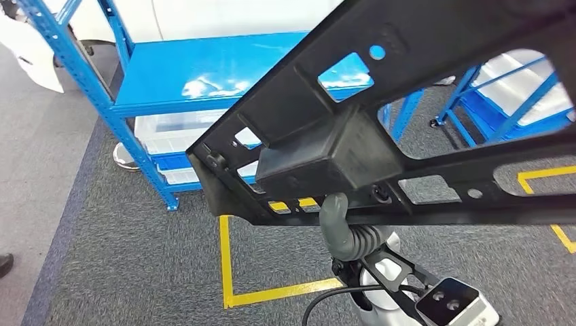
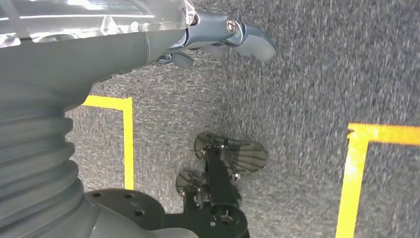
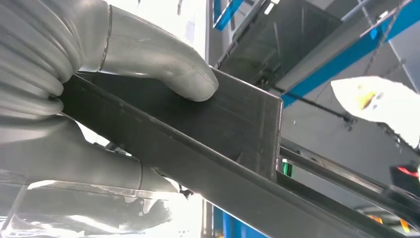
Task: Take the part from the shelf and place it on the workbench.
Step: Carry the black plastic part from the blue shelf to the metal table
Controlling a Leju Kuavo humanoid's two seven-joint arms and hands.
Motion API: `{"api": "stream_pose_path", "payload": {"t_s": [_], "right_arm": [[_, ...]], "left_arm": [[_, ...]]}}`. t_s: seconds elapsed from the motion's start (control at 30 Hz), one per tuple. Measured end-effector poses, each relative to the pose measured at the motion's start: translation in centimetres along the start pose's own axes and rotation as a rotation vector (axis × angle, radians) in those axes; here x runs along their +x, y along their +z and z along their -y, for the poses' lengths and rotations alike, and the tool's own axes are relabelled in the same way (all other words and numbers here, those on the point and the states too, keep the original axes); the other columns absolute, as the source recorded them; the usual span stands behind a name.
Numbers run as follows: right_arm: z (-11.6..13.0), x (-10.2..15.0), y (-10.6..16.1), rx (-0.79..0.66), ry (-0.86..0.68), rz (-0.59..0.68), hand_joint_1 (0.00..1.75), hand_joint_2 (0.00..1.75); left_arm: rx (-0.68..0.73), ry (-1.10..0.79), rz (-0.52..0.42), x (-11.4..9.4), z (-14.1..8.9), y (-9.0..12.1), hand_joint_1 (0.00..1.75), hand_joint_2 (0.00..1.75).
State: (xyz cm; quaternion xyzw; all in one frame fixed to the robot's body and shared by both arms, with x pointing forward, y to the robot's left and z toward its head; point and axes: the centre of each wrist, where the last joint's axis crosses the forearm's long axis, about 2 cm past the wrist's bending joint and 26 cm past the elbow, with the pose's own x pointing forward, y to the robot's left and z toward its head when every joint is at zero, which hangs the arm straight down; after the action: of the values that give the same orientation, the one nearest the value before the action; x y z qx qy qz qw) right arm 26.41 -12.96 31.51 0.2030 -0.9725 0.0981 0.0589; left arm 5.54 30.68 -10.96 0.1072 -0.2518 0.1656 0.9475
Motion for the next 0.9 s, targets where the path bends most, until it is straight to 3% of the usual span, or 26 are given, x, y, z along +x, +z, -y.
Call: {"api": "stream_pose_path", "payload": {"t_s": [0.6,0.9], "right_arm": [[0.6,-0.6,1.0,-0.061,0.090,-0.034,1.75,1.75],[4.8,0.1,1.7,0.019,0.021,-0.042,1.75,1.75]], "left_arm": [[-0.005,-0.002,-0.015,-0.8,0.1,0.4,0.00,1.75],[-0.028,-0.020,-0.029,-0.7,0.2,0.3,0.00,1.75]]}}
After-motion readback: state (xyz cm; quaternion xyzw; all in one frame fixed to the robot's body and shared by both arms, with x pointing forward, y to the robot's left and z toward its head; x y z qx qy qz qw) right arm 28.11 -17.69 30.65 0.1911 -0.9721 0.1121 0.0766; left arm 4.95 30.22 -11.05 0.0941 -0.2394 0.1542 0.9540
